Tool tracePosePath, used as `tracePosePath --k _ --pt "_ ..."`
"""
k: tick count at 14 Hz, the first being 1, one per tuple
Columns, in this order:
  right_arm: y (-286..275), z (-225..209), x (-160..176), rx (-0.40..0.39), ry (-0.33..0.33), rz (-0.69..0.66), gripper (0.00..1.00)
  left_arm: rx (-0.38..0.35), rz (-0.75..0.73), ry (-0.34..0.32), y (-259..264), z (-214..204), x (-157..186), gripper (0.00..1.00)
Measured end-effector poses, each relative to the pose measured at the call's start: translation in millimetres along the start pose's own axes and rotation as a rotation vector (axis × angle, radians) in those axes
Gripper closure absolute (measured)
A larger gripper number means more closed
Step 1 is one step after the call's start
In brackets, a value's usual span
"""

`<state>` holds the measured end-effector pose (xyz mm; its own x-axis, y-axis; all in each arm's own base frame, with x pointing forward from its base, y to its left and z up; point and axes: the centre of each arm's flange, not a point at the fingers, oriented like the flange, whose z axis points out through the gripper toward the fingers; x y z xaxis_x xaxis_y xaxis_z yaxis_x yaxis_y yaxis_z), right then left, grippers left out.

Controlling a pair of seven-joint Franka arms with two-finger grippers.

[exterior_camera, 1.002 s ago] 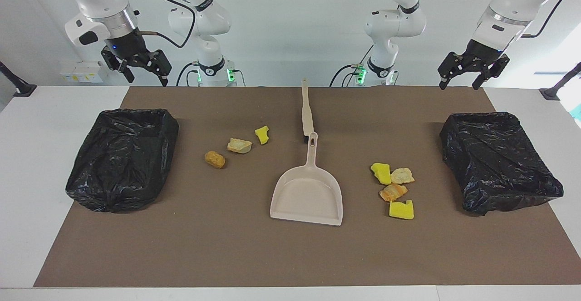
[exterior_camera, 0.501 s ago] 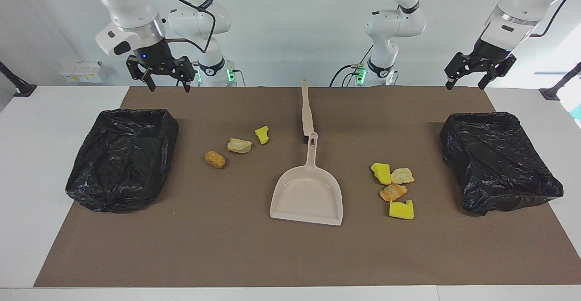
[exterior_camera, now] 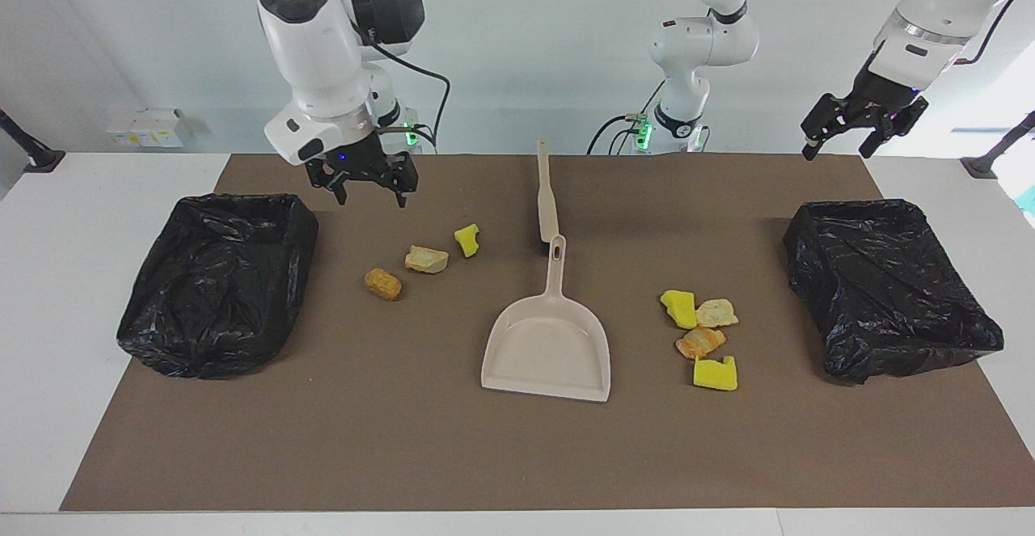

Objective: Sweep and dump trash in bin
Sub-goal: 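Reach the right gripper to the beige dustpan handle and grasp it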

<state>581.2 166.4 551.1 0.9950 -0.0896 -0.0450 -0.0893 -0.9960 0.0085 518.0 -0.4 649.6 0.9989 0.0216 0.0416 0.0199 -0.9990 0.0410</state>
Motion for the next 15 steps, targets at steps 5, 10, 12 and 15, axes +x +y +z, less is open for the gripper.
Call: tracePosePath --k 5,10,12,15 --pt "-78.4 50.6 8.4 0.026 0.018 0.055 0.0 0.0 0.0 0.0 0.2 0.0 0.0 0.0" --pt "-148.3 95.2 1.4 0.065 0.035 0.085 0.0 0.001 0.01 0.001 4.9 0.1 -0.1 0.0" --pt "-170.6 107.4 -5.4 0.069 0.036 0.079 0.03 0.001 0.021 0.0 7.6 0.8 0.4 0.0" --pt "-211.5 130.1 -23.0 0.077 0.039 0.085 0.04 0.001 0.036 0.004 7.5 6.1 6.4 0.0"
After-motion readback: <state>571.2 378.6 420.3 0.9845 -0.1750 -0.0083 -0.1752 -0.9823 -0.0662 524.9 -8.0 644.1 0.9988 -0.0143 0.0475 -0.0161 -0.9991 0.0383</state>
